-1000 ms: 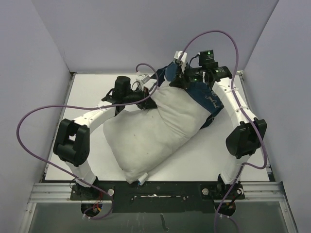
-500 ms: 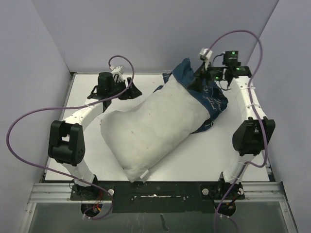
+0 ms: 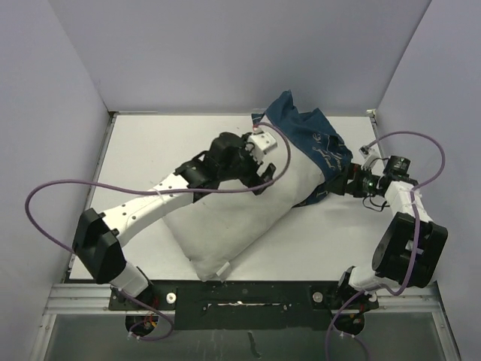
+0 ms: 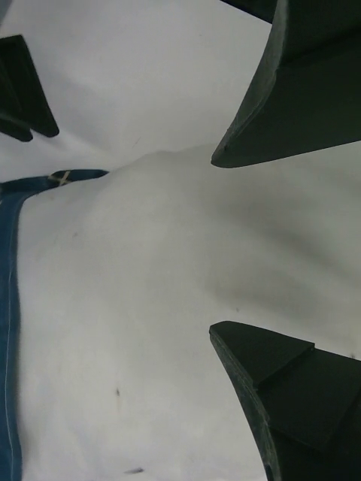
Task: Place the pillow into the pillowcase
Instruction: Stuff the pillow into the pillowcase.
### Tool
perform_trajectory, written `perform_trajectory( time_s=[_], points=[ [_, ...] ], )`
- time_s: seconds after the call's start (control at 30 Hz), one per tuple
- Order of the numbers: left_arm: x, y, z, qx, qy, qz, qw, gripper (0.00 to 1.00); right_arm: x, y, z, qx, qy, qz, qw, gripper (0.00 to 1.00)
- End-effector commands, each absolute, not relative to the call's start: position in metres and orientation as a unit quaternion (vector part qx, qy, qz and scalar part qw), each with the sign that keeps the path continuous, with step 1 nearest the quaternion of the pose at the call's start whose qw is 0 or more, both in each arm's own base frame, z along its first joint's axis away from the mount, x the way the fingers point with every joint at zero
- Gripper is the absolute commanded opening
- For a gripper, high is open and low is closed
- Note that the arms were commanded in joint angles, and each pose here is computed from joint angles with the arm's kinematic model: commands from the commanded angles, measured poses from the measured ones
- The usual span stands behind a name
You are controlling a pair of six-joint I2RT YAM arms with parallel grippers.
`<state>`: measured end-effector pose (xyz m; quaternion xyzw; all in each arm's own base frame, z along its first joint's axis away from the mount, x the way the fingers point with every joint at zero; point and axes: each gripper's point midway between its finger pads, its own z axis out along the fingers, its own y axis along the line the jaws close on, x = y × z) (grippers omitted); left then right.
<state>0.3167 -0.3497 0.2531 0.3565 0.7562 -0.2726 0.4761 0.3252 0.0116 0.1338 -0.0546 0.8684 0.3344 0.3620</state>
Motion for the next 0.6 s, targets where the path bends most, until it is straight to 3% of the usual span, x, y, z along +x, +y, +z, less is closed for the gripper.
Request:
perform_trajectory(
  time_s=[0.0,0.13,0.23,0.43,0.57],
  points=[
    [0.319,-0.368,0.224,0.447,0.744,-0.191,0.457,0.83,0.334,-0.007,0.116,-0.008,0.881,0.274,0.385,0.98],
    [0.304,-0.395,0.201,0.502,0.74,-0.151,0.421,0.86,0.345,-0.011,0.09,0.013,0.891,0.247,0.381,0.98],
    [0.301,-0.408,0.183,0.513,0.744,-0.127,0.408,0.94,0.36,-0.011,0.079,0.022,0.894,0.243,0.376,0.94],
    [0.301,-0.421,0.165,0.486,0.766,-0.121,0.403,0.98,0.38,-0.014,0.056,0.036,0.904,0.258,0.339,0.56],
    [0.298,-0.428,0.166,0.477,0.771,-0.13,0.402,0.98,0.388,-0.004,0.05,0.046,0.898,0.294,0.325,0.43]
  ],
)
